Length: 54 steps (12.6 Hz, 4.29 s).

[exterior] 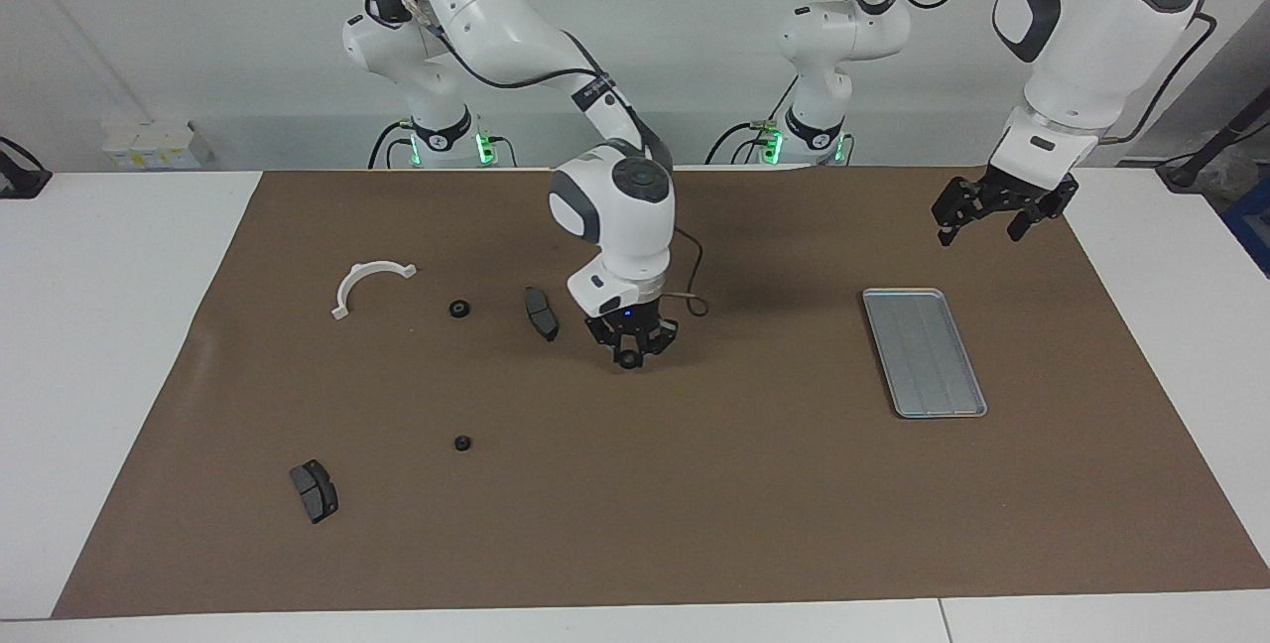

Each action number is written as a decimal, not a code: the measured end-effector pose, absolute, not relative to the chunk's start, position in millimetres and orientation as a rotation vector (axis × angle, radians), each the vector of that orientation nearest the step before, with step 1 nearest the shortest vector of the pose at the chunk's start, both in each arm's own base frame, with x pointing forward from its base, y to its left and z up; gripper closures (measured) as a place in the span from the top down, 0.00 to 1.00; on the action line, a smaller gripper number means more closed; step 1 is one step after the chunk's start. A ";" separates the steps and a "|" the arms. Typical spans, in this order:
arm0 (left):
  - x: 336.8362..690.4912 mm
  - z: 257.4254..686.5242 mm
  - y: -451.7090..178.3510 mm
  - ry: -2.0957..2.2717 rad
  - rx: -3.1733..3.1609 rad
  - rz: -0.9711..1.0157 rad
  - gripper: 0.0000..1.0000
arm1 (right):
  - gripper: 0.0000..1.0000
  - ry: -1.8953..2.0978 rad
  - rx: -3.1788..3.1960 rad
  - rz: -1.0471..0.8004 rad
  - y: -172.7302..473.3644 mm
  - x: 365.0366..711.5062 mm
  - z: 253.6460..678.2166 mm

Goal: Place bearing gear from tray to pile

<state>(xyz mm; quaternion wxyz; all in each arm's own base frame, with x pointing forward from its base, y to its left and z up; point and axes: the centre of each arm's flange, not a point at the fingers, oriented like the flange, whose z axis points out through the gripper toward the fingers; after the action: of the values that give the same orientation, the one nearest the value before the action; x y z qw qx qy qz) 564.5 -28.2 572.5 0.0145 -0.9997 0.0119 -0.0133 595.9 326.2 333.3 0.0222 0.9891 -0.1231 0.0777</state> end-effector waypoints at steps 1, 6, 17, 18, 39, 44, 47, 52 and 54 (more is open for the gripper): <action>564.3 571.0 -28.3 0.037 -3.112 -0.037 1.00 | 0.36 -0.350 3.049 0.222 286.2 599.4 338.4; 562.6 561.4 -31.0 0.021 -3.153 -0.004 1.00 | 0.36 -0.131 3.019 0.102 128.1 599.9 338.5; 562.4 561.0 -33.2 0.015 -3.174 -0.001 1.00 | 0.36 -0.074 3.056 0.115 -2.7 593.3 301.0; 562.4 561.0 -33.2 0.015 -3.174 -0.001 1.00 | 0.36 -0.081 3.056 0.122 -5.6 593.7 301.5; 562.4 561.0 -33.8 0.003 -3.175 -0.001 1.00 | 1.00 -0.171 3.092 0.112 60.4 583.2 562.0; 562.4 561.1 -33.8 -0.006 -3.175 -0.002 1.00 | 1.00 -0.184 3.090 0.110 57.9 576.6 605.0; 562.4 561.1 -33.8 -0.006 -3.175 -0.002 1.00 | 1.00 -0.197 3.090 0.134 53.6 577.5 612.2; 562.5 561.1 -33.8 -0.006 -3.175 -0.002 1.00 | 1.00 -0.196 3.087 0.114 52.5 569.7 622.4; 562.5 561.1 -33.8 -0.006 -3.175 -0.002 1.00 | 1.00 -0.144 3.082 0.067 46.3 562.8 625.0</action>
<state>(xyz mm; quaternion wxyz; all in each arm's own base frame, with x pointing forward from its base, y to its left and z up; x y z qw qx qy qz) 562.5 -33.8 561.1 -0.0165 -0.9999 -0.0020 -0.0005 562.8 46.3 625.0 0.0276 0.9983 -0.0467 0.0217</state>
